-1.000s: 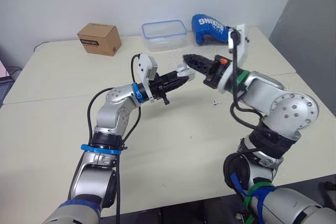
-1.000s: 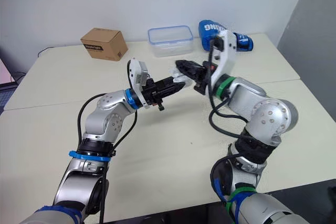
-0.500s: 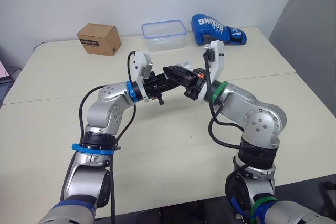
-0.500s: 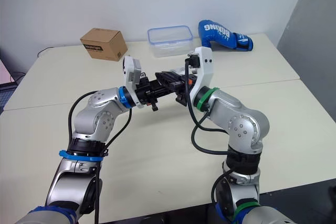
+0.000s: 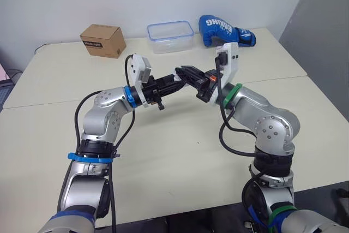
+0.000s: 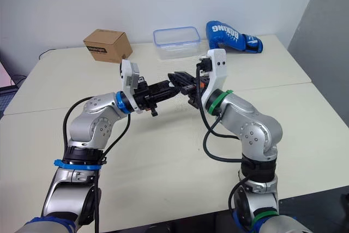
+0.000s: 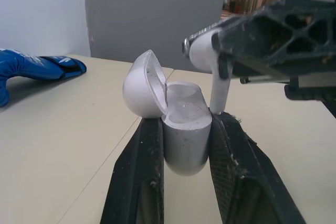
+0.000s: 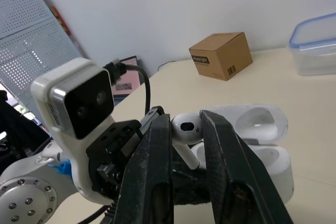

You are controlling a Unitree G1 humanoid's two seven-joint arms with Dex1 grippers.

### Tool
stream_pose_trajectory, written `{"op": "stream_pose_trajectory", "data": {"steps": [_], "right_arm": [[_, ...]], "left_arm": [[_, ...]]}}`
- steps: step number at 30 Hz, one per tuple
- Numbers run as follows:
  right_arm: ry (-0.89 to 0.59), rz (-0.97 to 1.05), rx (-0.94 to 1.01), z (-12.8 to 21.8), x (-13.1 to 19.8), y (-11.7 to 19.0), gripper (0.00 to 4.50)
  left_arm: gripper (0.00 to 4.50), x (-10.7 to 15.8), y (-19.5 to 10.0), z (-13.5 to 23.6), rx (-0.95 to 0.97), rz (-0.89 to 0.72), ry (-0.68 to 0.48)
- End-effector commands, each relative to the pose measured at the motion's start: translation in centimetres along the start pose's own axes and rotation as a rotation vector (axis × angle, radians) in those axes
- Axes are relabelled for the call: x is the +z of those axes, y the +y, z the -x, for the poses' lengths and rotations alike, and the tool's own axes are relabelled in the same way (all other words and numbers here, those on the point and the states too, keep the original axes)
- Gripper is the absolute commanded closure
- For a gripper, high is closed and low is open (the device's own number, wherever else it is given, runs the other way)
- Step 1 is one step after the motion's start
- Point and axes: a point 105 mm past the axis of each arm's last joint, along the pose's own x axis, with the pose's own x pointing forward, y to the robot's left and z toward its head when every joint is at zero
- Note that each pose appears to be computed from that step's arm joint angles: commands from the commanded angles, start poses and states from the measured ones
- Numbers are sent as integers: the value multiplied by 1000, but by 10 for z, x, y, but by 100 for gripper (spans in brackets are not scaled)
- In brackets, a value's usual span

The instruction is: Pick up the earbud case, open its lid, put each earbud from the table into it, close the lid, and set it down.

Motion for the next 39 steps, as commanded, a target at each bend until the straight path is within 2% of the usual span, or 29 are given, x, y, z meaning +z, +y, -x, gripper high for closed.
{"op": "stream_pose_trajectory", "data": {"steps": [1,15,39], "right_arm": [[-40,20,16,-1,7,4,407],[-40,20,-11,-5,3,-3,407],[-4,-36,-98,-9,-15,9,407]], "left_arm": [[374,20,-3,-1,-17,-45,-53],[374,22,-6,0,-17,-39,-58],[374,36,4,-10,38,-83,-145]]}}
